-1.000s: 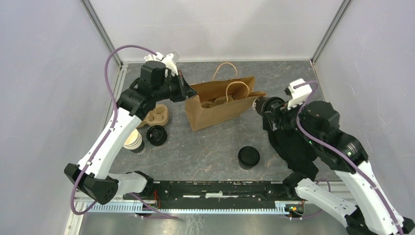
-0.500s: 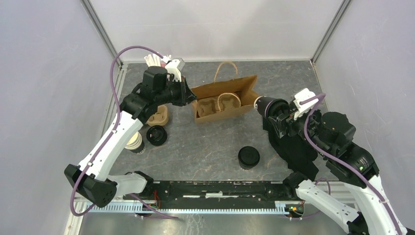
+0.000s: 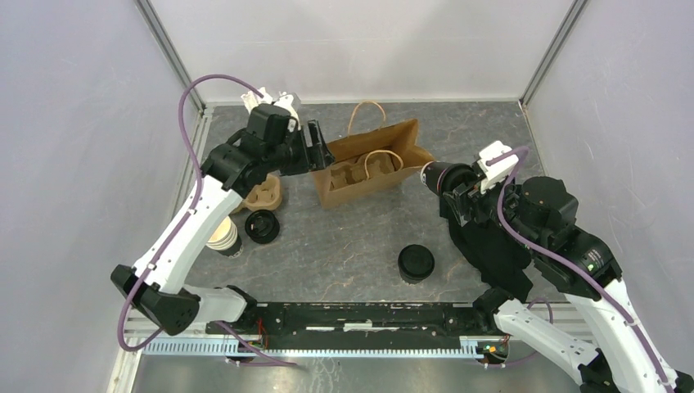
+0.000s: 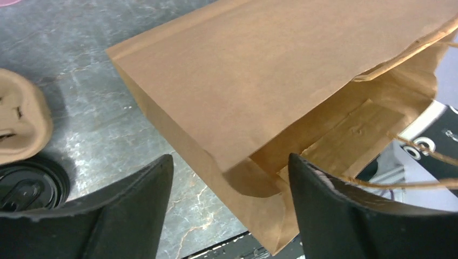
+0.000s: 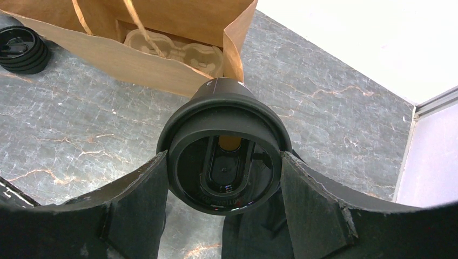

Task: Pack the takeout coffee

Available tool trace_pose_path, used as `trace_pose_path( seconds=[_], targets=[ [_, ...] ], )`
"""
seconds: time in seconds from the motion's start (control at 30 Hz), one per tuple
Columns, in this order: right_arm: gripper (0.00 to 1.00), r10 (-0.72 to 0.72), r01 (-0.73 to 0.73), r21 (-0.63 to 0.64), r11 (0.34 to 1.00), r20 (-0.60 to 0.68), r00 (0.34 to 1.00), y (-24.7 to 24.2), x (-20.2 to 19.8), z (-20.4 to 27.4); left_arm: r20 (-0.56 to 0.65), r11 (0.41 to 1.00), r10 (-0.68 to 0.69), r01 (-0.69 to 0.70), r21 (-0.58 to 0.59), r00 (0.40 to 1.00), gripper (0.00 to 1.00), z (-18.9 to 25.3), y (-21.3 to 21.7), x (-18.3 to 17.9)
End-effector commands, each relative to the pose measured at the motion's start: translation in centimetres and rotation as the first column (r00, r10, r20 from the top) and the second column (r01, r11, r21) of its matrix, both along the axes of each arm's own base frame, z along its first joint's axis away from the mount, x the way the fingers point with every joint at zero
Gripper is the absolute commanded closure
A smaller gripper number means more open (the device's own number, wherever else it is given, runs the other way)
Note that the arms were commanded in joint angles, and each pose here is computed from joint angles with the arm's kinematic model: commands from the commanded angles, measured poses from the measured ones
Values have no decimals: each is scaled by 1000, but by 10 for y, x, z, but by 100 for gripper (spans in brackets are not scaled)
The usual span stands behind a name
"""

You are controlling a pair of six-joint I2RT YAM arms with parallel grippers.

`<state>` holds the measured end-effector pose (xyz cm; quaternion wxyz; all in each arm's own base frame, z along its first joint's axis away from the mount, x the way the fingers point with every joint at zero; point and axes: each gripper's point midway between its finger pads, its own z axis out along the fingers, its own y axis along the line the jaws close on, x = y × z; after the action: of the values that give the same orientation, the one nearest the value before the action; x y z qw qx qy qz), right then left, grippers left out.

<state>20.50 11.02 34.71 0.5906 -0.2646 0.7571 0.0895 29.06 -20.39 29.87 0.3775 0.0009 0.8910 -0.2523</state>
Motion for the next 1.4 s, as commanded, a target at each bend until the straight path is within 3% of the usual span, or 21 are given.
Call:
trace_pose_path(
  seconds=[0.0,0.1,0.23,0.57,0.8,0.9,1.0,1.07,1.17,1.37],
  targets=[
    [80,-1,-2,40,999,53,999,3,4,18,5,977,189,-188,99,982,12,7,5,9],
    [79,-2,1,29,1000,41,999,2,4,14,25,962,232,-233,145,972,8,11,-3,6],
    [79,-12,10,36,999,49,999,1,4,16,10,927,327,-322,192,945,11,4,4,0],
    [79,-16,14,29,999,54,998,-1,5,20,69,888,378,-383,255,923,41,4,1,-1],
    [79,40,-42,20,999,121,992,-9,-17,42,166,922,312,-341,184,935,71,25,-5,6],
    [78,65,-69,20,997,162,985,-12,-26,45,189,934,269,-303,189,945,74,25,-9,8],
    [79,57,-60,14,998,176,983,-15,-27,47,203,934,249,-290,209,947,74,24,-11,11],
    [79,62,-65,14,998,171,983,-14,-27,49,202,930,253,-296,219,946,65,27,-11,16],
    [80,76,-81,27,996,159,984,-8,-26,49,174,910,302,-338,241,937,42,29,-10,23],
    [80,93,-98,26,995,146,985,-5,-26,43,87,844,437,-442,302,895,32,20,5,30]
  ],
)
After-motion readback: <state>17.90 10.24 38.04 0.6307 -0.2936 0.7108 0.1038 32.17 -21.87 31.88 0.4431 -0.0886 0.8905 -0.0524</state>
